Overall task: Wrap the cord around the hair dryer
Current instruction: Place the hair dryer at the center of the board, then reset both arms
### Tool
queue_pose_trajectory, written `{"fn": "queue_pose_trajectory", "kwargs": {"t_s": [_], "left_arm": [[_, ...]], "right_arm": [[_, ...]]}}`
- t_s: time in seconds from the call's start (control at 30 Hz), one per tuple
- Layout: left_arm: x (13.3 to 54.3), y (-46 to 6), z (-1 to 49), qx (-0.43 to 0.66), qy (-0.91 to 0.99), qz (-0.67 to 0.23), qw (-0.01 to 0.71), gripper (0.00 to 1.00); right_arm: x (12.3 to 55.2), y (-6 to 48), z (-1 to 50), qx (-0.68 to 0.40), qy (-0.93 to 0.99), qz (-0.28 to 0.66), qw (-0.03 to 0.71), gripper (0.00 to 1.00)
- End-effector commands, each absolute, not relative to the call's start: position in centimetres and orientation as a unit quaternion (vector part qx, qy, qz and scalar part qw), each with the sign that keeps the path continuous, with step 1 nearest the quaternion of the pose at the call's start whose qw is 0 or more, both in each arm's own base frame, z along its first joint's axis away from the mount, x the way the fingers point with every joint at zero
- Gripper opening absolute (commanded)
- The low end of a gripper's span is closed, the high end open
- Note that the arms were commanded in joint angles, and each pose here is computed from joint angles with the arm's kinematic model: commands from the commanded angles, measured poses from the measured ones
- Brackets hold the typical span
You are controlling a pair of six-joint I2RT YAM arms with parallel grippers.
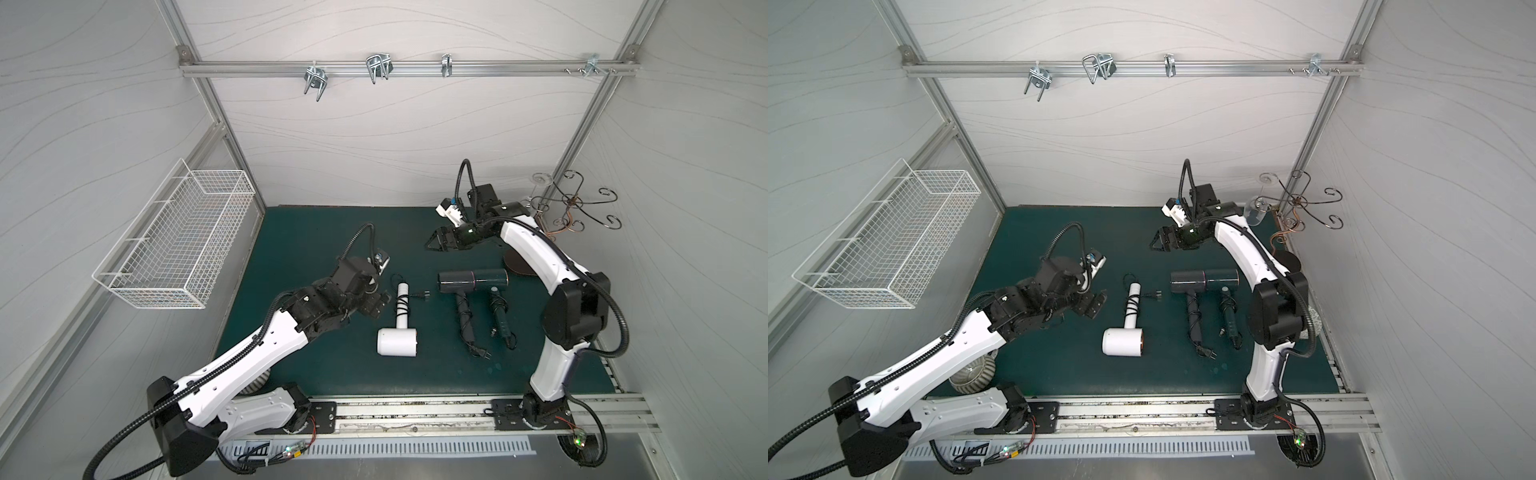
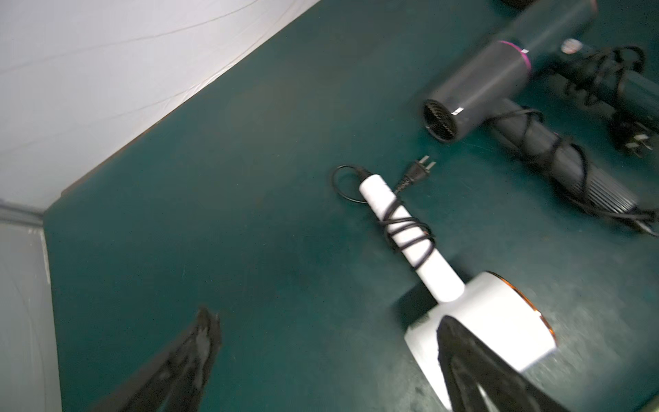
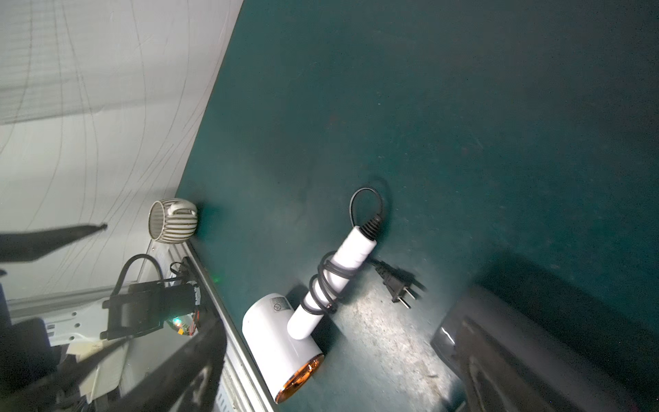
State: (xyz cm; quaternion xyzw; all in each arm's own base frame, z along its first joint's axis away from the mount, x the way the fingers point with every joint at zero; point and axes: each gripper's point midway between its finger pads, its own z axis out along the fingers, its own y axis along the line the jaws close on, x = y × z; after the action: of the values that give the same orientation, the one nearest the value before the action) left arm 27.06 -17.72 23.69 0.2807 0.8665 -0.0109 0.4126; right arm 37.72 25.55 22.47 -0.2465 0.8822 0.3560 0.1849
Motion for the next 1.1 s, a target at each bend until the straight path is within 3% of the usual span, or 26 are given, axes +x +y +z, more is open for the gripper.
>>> {"fn": "queue_pose_trajectory", "kwargs": {"t_s": [0.0,0.33,0.6,1.07], "left_arm": [[29.5,-15.6,25.9,0.200,0.866,-0.048,0.455,0.98],[33.8,-7.6,23.6,0.067,0.871,-0.010,0.487,0.98],[35.5,-3.8,20.2,0.021,0.861,0.024,0.508,0.98],[39.2,0.6,17.4,-0.032,0.833,0.043,0.551,0.98]], "right_arm": [[38.9,23.5,22.9,-0.224,0.885,0.335,0.234,0.99],[41.3,16.7,20.6,-0.186,0.902,0.237,0.310,0.99],[43.0,11.1,19.1,-0.147,0.890,0.175,0.395,0.99],[43.8,9.1,14.2,-0.147,0.868,0.146,0.452,0.99]]}}
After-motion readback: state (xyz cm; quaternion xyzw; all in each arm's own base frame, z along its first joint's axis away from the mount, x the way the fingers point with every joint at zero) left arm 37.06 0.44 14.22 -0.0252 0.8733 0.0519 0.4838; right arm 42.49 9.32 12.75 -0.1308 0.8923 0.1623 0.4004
